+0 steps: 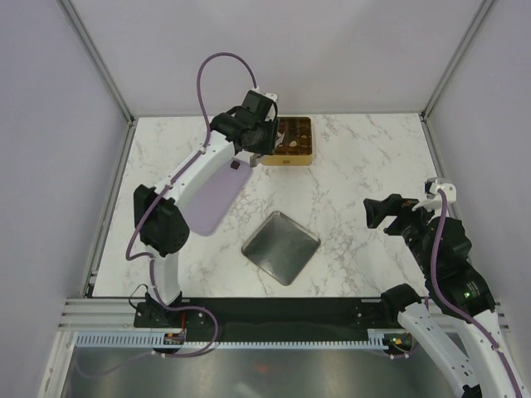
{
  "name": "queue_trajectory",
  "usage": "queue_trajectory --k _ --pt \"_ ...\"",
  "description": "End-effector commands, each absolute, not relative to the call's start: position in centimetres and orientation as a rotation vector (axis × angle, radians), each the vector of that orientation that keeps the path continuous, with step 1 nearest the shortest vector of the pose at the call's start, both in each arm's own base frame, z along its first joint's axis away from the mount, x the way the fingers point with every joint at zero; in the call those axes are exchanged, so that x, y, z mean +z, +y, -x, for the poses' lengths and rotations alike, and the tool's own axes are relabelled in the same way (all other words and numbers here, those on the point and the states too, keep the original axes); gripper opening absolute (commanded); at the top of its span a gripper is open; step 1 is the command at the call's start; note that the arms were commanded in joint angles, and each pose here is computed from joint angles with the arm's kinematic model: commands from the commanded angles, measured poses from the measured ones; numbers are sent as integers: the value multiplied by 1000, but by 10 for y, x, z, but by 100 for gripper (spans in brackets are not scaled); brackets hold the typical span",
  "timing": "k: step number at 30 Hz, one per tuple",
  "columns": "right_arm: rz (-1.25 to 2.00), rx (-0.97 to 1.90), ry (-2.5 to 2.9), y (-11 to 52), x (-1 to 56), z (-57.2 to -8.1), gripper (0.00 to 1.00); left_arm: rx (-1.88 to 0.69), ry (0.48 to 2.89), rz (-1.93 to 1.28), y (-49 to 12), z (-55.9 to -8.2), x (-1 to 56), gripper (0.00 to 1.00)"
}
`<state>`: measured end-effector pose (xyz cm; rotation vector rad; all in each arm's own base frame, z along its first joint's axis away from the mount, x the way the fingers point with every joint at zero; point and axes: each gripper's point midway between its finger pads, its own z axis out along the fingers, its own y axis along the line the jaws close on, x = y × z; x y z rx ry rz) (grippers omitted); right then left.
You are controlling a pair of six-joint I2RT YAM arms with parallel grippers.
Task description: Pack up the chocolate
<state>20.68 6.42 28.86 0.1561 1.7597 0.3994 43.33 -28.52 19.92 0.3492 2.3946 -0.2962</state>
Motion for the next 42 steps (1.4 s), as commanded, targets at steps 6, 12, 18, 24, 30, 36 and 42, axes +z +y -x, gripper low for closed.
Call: queue_trajectory --k 6,12,18,24,30,36,42 --pt "-165 436 1708 66 301 -205 93 -133 2330 -221 -222 -401 230 48" --pt "-153 448 1705 68 303 -203 93 -72 2411 -106 -182 -397 199 48" --pt "-150 441 1695 66 306 -202 93 -60 2435 -57 -156 -409 167 49" --pt "-152 434 1694 64 305 -201 93 -112 2410 -108 -155 -416 161 52" --pt "-154 429 1701 64 304 -202 93 -108 2422 -130 -156 -420 152 53" --pt "-153 421 1700 63 304 -202 93 -84 2437 -105 -147 -423 145 52" --pt "-156 422 1697 63 303 -201 93 -81 2454 -108 -147 -423 138 52"
